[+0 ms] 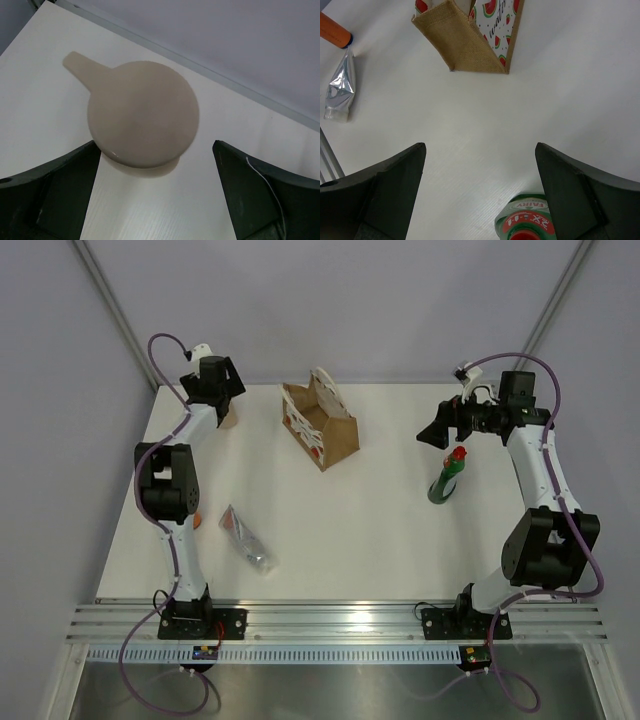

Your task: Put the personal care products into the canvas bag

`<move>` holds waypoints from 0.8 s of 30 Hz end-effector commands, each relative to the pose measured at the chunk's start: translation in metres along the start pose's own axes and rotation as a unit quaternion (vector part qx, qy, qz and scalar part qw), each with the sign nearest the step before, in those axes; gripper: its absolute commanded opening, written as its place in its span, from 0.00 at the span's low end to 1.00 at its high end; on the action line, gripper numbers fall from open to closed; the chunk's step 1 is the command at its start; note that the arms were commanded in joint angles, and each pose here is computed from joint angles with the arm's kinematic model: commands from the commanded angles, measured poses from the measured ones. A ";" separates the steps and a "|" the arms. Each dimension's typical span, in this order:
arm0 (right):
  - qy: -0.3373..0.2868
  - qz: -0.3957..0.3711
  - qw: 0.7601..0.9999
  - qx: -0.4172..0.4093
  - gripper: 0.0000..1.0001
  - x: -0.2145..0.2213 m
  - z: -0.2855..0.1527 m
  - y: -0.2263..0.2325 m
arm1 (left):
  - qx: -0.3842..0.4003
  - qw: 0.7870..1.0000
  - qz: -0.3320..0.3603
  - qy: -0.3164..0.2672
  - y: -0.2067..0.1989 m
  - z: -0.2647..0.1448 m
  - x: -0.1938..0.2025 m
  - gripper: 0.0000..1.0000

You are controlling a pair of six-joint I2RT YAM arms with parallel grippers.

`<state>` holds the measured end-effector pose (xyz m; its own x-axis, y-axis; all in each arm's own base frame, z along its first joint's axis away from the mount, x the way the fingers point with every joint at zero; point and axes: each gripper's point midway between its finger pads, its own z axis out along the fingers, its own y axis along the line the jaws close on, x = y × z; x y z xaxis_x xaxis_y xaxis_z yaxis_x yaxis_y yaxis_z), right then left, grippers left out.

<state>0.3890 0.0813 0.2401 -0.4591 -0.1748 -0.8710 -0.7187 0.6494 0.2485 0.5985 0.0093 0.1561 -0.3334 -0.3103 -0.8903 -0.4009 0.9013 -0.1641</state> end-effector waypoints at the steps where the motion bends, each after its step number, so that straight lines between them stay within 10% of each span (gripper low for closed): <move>1: -0.017 -0.021 1.000 -0.013 1.00 -0.021 -0.002 0.002 | -0.011 0.997 -0.044 -0.062 -0.004 0.015 -0.038 0.99; 16: -0.002 -0.013 1.000 -0.012 0.99 -0.014 0.000 -0.001 | 0.014 0.992 -0.002 -0.127 -0.012 0.029 -0.054 0.96; 24: -0.003 -0.016 1.000 -0.007 0.99 -0.018 -0.004 0.001 | 0.042 0.995 0.019 -0.093 -0.014 0.045 -0.037 0.76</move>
<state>0.3914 0.0813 0.2396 -0.4821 -0.1774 -0.8580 -0.7174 0.6420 0.2703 0.6417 0.0178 0.1621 -0.2206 -0.2240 -0.9493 -0.3486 0.9271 -0.1377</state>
